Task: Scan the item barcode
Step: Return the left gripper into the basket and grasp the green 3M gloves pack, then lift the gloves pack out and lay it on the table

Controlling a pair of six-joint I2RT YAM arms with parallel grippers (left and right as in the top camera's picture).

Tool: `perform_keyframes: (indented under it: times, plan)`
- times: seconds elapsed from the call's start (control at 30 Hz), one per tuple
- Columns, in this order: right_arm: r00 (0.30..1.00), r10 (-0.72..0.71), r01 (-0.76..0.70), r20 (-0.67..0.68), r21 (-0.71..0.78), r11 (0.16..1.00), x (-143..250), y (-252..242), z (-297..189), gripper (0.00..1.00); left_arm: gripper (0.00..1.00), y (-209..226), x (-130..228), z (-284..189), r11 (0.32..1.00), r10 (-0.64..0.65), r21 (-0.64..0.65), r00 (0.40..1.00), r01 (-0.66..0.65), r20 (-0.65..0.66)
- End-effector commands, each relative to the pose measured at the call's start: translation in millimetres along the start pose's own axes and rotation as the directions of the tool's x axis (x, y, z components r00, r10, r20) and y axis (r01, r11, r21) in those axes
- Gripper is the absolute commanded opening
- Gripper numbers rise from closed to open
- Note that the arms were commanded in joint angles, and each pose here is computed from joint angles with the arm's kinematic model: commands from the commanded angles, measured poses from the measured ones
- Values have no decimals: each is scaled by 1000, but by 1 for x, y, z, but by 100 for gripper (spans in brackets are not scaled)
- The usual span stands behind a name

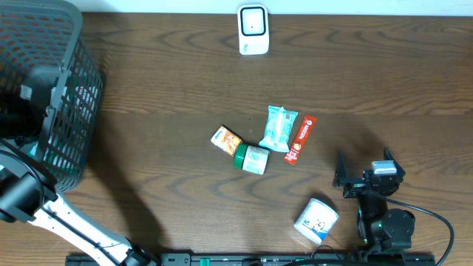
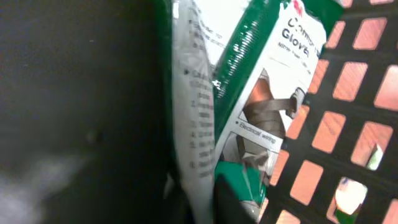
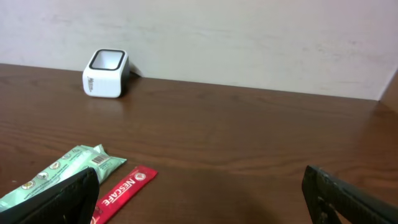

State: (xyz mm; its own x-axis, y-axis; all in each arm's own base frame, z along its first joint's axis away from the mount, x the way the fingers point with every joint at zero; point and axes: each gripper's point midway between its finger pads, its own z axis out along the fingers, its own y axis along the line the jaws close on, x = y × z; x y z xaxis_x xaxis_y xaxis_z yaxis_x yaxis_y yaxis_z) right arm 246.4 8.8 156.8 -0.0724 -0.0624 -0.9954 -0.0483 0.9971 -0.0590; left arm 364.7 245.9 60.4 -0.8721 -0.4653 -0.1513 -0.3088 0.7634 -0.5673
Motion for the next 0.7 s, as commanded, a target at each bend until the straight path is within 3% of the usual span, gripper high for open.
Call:
perform_keyframes:
  times: [0.0, 0.13, 0.33, 0.5, 0.67]
  plan:
    - [1000, 12, -12, 0, 0, 1000, 0, 0, 0, 99, 7, -6, 5, 19, 999, 4, 32, 999, -3, -45]
    - [1000, 11, -11, 0, 0, 1000, 0, 0, 0, 99, 7, -12, -11, 4, 1000, -19, 7, 1000, 18, 16]
    - [1000, 12, -12, 0, 0, 1000, 0, 0, 0, 99, 7, -57, -56, -73, 996, 64, -74, 966, -47, 252]
    - [1000, 12, -12, 0, 0, 1000, 0, 0, 0, 99, 7, -121, -78, -169, 975, 204, -182, 839, -127, 504]
    - [1000, 11, -11, 0, 0, 1000, 0, 0, 0, 99, 7, -175, -61, -251, 943, 305, -308, 696, -125, 650]
